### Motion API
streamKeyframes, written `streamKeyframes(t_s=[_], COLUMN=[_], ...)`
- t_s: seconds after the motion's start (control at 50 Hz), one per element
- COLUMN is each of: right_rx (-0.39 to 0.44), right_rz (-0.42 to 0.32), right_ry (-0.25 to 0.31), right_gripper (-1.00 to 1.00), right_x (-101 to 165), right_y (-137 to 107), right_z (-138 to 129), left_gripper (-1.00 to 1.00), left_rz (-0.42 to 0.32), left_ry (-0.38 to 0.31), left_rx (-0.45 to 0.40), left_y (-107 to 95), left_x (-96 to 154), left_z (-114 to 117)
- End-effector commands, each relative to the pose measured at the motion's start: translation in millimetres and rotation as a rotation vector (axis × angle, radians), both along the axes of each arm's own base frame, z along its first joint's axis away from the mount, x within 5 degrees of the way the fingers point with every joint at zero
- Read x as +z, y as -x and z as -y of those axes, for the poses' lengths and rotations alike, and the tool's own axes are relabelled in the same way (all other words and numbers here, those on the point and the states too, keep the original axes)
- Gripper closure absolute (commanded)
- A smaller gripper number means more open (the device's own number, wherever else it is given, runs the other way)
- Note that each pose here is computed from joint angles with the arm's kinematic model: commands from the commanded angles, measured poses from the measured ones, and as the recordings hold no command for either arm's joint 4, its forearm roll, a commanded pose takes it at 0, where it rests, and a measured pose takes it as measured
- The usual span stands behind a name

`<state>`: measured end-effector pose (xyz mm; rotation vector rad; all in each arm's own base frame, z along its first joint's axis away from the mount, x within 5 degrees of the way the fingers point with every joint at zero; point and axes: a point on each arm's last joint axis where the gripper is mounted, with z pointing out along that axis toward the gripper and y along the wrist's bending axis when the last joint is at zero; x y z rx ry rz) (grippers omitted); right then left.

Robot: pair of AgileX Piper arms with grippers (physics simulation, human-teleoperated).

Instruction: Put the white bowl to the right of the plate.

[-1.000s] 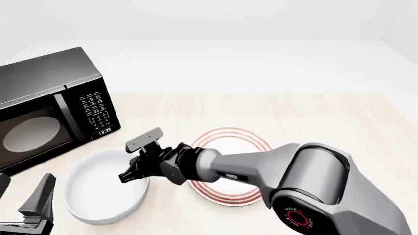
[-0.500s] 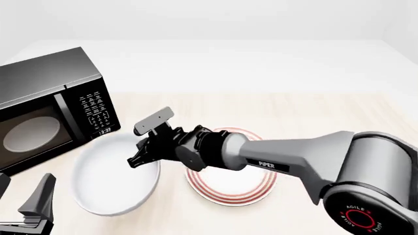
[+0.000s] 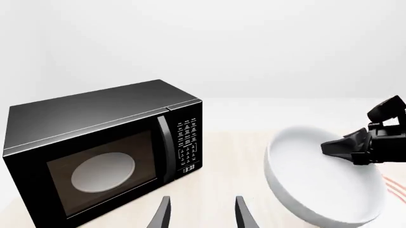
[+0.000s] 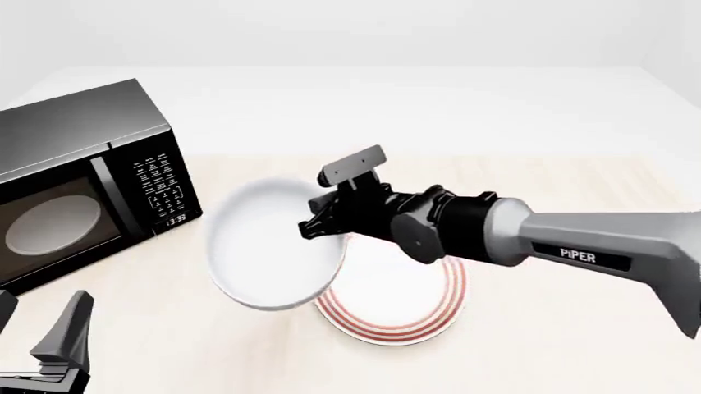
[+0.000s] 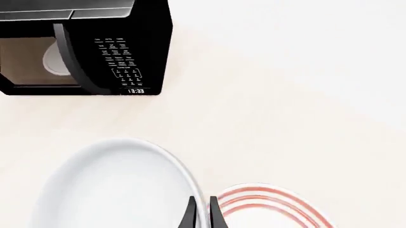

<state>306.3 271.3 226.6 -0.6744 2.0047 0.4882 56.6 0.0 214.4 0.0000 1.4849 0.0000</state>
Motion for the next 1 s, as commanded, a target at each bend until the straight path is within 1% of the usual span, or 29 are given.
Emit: streamKeyframes(t_s=[0.02, 0.04, 0.08, 0.1, 0.22, 0.24, 0.28, 0.3, 0.4, 0.48, 0.5, 0.68, 0.74, 0.84, 0.92, 0.96, 0.98, 1.0], right_rx=[-0.167, -0.177, -0.197, -0.230, -0.276, -0.305, -0.311, -0.335, -0.385, -0.437, -0.453, -0.541, -0.587, -0.629, -0.679, -0.681, -0.711, -0.714], right_rz=[-0.002, -0.001, 0.006, 0.002, 0.006, 0.001, -0.001, -0.003, -0.009, -0.004, -0.003, 0.015, 0.012, 0.006, -0.007, -0.008, -0.013, -0.012], right_ry=[-0.040, -0.045, -0.036, -0.036, -0.025, -0.026, -0.018, -0.021, -0.021, -0.012, -0.020, -0.030, -0.037, -0.040, -0.045, -0.046, -0.048, -0.051], right_gripper=[1.00, 1.00, 1.00, 1.00, 1.00, 1.00, 1.00, 1.00, 1.00, 1.00, 1.00, 1.00, 1.00, 1.00, 1.00, 1.00, 1.00, 1.00], right_x=[9, 9, 10, 9, 8, 6, 3, 2, -1, 2, 3, 9, 6, 3, -7, -8, -11, -11], right_y=[-7, -7, -8, -10, -6, -7, -5, -4, 2, 8, 11, 22, 23, 27, 30, 31, 33, 35], right_z=[67, 71, 81, 94, 116, 126, 130, 139, 159, 180, 185, 215, 227, 238, 251, 252, 259, 260], left_gripper=[-1.00, -1.00, -1.00, -1.00, -1.00, -1.00, -1.00, -1.00, -1.00, -1.00, -1.00, -1.00, -1.00, -1.00, -1.00, -1.00, -1.00, -1.00], left_rz=[0.000, 0.000, 0.000, 0.000, 0.000, 0.000, 0.000, 0.000, 0.000, 0.000, 0.000, 0.000, 0.000, 0.000, 0.000, 0.000, 0.000, 0.000], left_ry=[0.000, 0.000, 0.000, 0.000, 0.000, 0.000, 0.000, 0.000, 0.000, 0.000, 0.000, 0.000, 0.000, 0.000, 0.000, 0.000, 0.000, 0.000], left_rx=[0.000, 0.000, 0.000, 0.000, 0.000, 0.000, 0.000, 0.000, 0.000, 0.000, 0.000, 0.000, 0.000, 0.000, 0.000, 0.000, 0.000, 0.000], left_y=[0, 0, 0, 0, 0, 0, 0, 0, 0, 0, 0, 0, 0, 0, 0, 0, 0, 0], left_x=[0, 0, 0, 0, 0, 0, 0, 0, 0, 0, 0, 0, 0, 0, 0, 0, 0, 0], left_z=[0, 0, 0, 0, 0, 0, 0, 0, 0, 0, 0, 0, 0, 0, 0, 0, 0, 0])
